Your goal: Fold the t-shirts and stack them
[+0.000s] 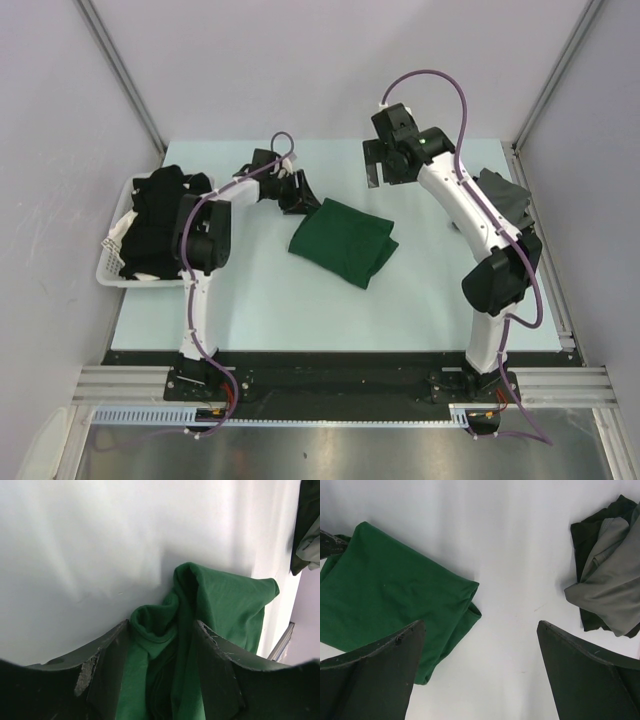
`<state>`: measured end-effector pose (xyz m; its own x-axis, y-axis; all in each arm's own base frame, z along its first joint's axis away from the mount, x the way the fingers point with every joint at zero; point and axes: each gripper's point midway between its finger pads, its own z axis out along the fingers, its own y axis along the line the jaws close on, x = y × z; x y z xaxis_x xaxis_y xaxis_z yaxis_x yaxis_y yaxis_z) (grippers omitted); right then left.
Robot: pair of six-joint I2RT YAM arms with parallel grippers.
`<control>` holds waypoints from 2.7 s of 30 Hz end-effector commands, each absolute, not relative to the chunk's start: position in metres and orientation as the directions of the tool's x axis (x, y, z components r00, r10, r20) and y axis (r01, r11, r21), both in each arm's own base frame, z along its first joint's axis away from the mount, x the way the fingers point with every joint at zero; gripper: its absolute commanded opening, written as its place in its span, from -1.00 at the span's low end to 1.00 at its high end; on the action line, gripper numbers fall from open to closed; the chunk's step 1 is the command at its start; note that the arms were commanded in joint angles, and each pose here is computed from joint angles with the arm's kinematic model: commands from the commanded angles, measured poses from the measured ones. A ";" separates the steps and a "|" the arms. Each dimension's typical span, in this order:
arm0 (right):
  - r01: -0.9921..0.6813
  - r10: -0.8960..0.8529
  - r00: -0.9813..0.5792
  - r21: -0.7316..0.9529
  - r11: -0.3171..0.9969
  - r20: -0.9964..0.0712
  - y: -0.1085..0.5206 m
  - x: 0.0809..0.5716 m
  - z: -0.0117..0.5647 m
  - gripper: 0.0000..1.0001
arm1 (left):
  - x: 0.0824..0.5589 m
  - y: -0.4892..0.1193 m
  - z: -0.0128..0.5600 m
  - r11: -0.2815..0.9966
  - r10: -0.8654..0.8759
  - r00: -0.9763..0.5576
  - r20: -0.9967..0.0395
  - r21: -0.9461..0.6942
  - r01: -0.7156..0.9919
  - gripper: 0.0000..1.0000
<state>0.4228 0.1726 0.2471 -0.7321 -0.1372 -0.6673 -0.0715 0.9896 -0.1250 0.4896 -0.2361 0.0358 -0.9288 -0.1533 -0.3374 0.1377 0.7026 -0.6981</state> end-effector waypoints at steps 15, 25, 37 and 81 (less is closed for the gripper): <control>-0.078 -0.133 -0.715 -0.111 0.991 -0.686 0.184 0.428 0.257 0.99 | 0.495 -0.220 0.029 0.669 -0.181 -0.943 -0.279 -0.738 0.091 0.21; -0.084 -0.138 -0.721 -0.111 0.990 -0.679 0.186 0.428 0.254 0.99 | 0.487 -0.233 0.018 0.617 -0.150 -0.963 -0.224 -0.782 0.086 0.25; -0.082 -0.139 -0.725 -0.115 0.990 -0.675 0.185 0.428 0.251 0.99 | 0.477 -0.252 0.020 0.517 -0.140 -0.977 -0.161 -0.853 0.066 0.26; -0.101 -0.149 -0.739 -0.110 0.989 -0.657 0.195 0.426 0.242 0.99 | 0.497 -0.231 0.025 0.411 -0.228 -0.970 -0.085 -0.911 -0.017 0.28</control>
